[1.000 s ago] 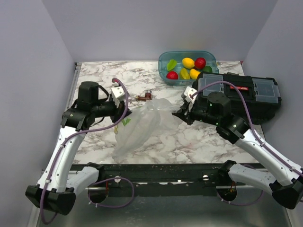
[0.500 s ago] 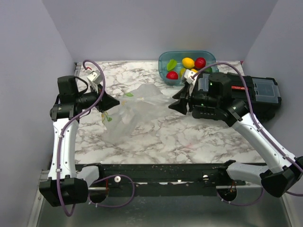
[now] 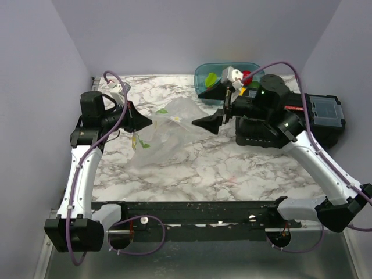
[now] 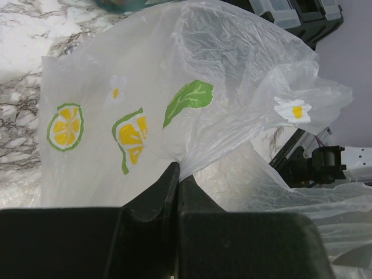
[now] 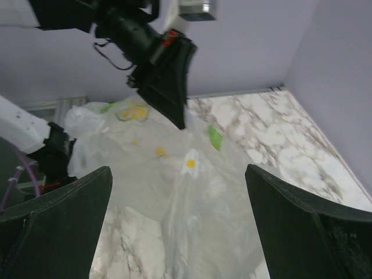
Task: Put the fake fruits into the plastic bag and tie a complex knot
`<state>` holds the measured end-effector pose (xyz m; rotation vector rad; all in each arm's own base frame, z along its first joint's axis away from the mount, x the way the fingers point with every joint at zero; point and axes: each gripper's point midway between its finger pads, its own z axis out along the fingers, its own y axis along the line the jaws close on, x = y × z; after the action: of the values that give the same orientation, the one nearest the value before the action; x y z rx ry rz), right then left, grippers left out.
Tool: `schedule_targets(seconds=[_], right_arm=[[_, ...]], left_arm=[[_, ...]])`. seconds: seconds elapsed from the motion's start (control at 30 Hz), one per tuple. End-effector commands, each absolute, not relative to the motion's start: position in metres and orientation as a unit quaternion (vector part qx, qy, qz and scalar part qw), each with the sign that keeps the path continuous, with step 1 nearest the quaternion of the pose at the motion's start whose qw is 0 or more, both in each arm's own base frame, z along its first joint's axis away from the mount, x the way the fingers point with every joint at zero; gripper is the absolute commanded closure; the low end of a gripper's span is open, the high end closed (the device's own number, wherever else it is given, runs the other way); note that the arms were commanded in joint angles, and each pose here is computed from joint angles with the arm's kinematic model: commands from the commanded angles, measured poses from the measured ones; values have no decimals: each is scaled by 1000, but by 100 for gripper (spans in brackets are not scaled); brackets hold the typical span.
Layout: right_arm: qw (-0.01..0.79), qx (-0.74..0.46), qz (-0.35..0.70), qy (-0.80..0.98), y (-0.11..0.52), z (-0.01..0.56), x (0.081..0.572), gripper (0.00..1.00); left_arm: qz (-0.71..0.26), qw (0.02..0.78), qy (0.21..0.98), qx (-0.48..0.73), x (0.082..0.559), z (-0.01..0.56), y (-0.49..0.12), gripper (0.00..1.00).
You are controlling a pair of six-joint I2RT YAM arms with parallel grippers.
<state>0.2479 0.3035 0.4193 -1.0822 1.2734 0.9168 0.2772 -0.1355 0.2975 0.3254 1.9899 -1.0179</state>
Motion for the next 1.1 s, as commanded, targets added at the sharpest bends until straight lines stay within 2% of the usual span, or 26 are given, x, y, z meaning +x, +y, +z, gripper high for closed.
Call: schedule_targets(seconds=[0.0, 0.07, 0.13, 0.2, 0.23, 0.3, 0.43, 0.57, 0.73, 0.9, 1.07], right_arm=[[520, -519, 456, 502, 350, 405, 210, 0], [492, -540, 472, 493, 368, 394, 193, 0], [462, -564, 487, 482, 379, 379, 174, 4], [434, -596, 486, 470, 388, 357, 152, 16], [424, -616, 479, 459, 393, 345, 138, 25], [403, -661, 454, 441, 397, 312, 112, 38], [375, -740, 385, 405, 395, 235, 78, 53], [365, -783, 312, 395, 392, 180, 80, 55], [387, -773, 271, 423, 392, 183, 100, 55], [463, -687, 292, 478, 387, 256, 120, 43], [524, -585, 352, 509, 369, 346, 158, 33]], left_arm=[[-403, 432, 800, 109, 287, 298, -136, 100], [-405, 429, 801, 104, 289, 299, -136, 100], [-405, 428, 802, 95, 292, 300, -136, 100], [-404, 424, 806, 81, 297, 300, -134, 100], [-407, 421, 808, 70, 300, 301, -133, 100], [-424, 409, 807, 40, 307, 301, -131, 100], [-463, 372, 804, -37, 324, 294, -122, 100], [-484, 355, 796, -75, 333, 288, -118, 100], [-474, 359, 801, -65, 329, 285, -111, 100], [-434, 382, 815, -40, 317, 279, -102, 100], [-417, 380, 820, -95, 319, 265, -77, 100]])
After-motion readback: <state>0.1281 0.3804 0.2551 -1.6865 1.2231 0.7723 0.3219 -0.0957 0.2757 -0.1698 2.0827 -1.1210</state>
